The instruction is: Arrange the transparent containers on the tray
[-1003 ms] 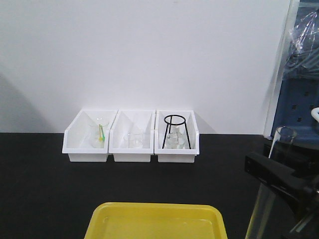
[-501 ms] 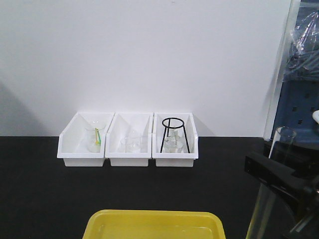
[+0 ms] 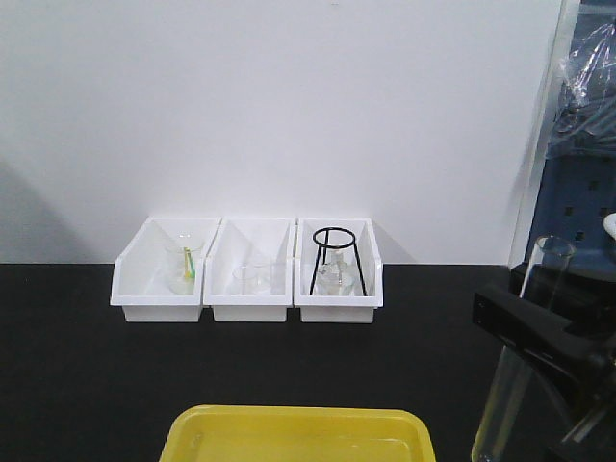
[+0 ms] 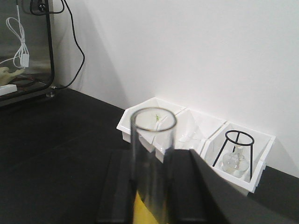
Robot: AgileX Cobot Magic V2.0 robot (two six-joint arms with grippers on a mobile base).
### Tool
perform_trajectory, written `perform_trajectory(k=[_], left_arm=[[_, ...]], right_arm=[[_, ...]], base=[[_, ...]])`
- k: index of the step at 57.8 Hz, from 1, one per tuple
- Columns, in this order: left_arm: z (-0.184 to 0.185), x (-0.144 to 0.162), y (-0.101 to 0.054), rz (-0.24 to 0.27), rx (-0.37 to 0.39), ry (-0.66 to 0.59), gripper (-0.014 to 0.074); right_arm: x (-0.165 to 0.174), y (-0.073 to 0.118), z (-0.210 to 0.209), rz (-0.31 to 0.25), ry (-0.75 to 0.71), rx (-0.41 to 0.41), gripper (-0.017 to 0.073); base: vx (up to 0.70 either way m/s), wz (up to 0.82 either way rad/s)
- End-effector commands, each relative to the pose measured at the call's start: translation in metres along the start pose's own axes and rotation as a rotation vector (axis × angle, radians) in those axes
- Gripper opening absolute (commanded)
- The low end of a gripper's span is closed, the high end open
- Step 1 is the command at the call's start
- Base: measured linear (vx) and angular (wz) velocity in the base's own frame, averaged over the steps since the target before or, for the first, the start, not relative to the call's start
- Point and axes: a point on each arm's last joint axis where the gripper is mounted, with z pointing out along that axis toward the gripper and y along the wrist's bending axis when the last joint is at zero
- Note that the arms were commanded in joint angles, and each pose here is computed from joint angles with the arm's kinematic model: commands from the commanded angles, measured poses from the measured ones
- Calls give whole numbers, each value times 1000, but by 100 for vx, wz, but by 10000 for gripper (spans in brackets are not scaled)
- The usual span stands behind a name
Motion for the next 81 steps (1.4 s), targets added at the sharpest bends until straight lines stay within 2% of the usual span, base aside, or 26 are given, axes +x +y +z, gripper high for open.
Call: perform_trajectory(k=[1, 7, 11, 16, 22, 25, 28, 32, 36, 40, 46, 52, 57, 66, 69, 74, 81], left_arm=[[-2, -17, -3, -16, 35, -106, 146], [2, -16, -4, -13, 37, -96, 146], [10, -12, -4, -28, 37, -63, 146], [24, -5, -6, -76, 42, -12, 146], [42, 4, -12, -158, 76, 46, 146], [53, 8, -19, -170, 111, 85, 146], [64, 11, -30, -169, 155, 130, 146], [79, 11, -47, -138, 221, 167, 146], [95, 13, -64, -128, 276, 210, 146], [117, 22, -83, -113, 313, 274, 146], [146, 45, -100, -98, 320, 386, 146], [170, 69, -111, -131, 297, 493, 150], [185, 86, -116, -149, 281, 550, 155], [200, 117, -122, -138, 264, 637, 160], [206, 131, -123, -166, 246, 682, 165], [210, 145, -125, -184, 232, 720, 171], [215, 163, -127, -176, 220, 767, 185]], right_arm=[[-19, 0, -5, -18, -125, -8, 113], [-15, 0, -1, 17, -91, -8, 113], [-8, 0, 7, 79, -21, -2, 113], [4, 0, 22, 155, 69, 10, 113], [14, 1, 41, 200, 140, 25, 114], [16, -1, 53, 225, 189, 47, 114], [18, -6, 65, 280, 236, 89, 115], [20, -15, 81, 326, 273, 141, 117], [22, -23, 95, 344, 294, 177, 118], [30, -27, 112, 354, 334, 192, 120], [45, -27, 132, 362, 403, 199, 125], [66, -27, 148, 359, 474, 206, 130], [86, -26, 163, 355, 539, 212, 134], [119, -24, 188, 328, 598, 201, 139], [134, -23, 197, 325, 621, 194, 140], [151, -23, 204, 322, 673, 200, 143], [168, -22, 211, 314, 711, 199, 149]], base=[[0, 0], [0, 0], [0, 0], [0, 0], [0, 0], [0, 0], [0, 0], [0, 0], [0, 0], [0, 0], [0, 0], [0, 0], [0, 0], [0, 0], [0, 0], [0, 0], [0, 0]])
